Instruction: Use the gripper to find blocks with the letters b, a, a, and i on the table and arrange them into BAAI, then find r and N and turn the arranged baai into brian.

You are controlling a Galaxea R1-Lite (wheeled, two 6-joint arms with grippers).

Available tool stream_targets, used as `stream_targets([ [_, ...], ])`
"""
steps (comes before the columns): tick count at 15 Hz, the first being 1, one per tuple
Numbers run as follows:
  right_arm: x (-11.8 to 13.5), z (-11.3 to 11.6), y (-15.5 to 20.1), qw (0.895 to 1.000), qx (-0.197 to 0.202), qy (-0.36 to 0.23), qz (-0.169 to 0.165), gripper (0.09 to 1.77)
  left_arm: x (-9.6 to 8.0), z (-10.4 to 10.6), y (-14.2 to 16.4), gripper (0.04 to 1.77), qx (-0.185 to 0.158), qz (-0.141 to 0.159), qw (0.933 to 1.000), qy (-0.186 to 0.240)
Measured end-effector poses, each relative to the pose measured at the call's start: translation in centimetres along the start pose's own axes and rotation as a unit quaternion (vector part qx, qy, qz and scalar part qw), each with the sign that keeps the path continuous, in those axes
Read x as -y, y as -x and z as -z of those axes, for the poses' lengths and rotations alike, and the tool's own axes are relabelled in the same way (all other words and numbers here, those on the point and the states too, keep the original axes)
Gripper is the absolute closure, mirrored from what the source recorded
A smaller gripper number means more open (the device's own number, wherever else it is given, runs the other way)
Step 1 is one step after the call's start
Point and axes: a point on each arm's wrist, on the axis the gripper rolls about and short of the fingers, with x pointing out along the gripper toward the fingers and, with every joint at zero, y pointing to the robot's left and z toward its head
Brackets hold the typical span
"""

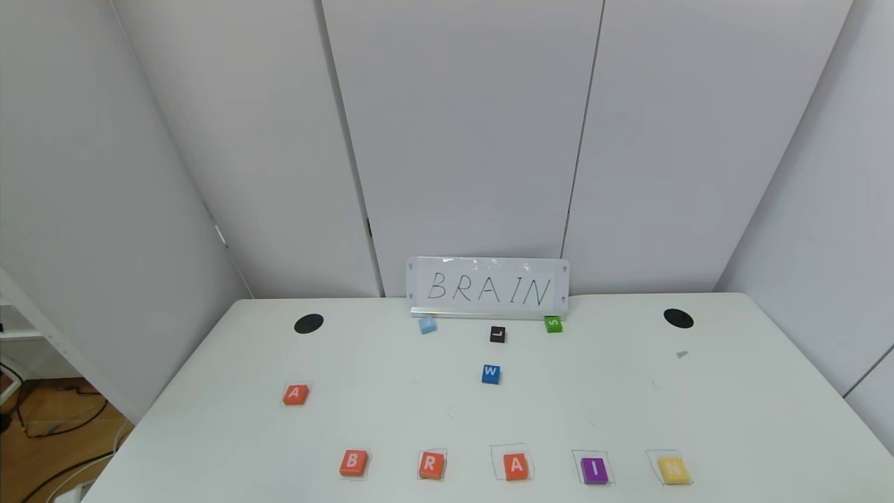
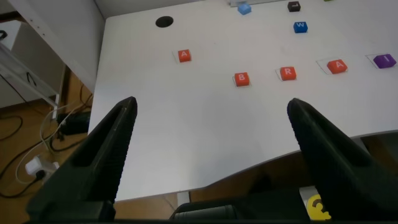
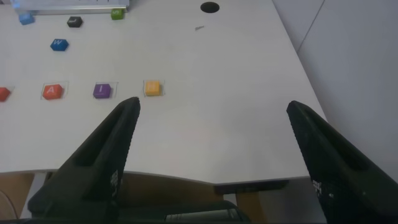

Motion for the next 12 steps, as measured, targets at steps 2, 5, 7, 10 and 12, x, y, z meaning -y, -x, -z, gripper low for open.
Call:
stream_targets([
  [2, 0.1, 1.0, 0.2, 1.000, 0.013, 0.000, 0.002, 0.16, 0.1, 1.2, 0.4, 0.09, 0.017, -0.001, 0.9999, -0.001],
  [5, 0.1, 1.6, 0.2, 1.000, 0.022, 0.001, 0.007, 0.16, 0.3, 3.1, 0.7, 0.09, 0.034, -0.008, 0.9993, 0.009],
  [7, 0.1, 1.4, 0.1, 0.999, 0.039, -0.001, 0.007, 0.15, 0.3, 3.9, 0.3, 0.09, 0.037, -0.013, 0.9990, 0.023],
  [10, 0.0, 0.3, -0.4, 0.993, 0.117, -0.005, 0.001, 0.15, 0.3, 4.1, -0.5, 0.09, 0.064, -0.015, 0.9975, 0.025],
  [12, -0.1, 0.1, -1.3, 0.987, 0.159, -0.003, -0.003, 0.15, 0.2, 4.1, -1.2, 0.09, 0.084, -0.025, 0.9959, 0.024],
])
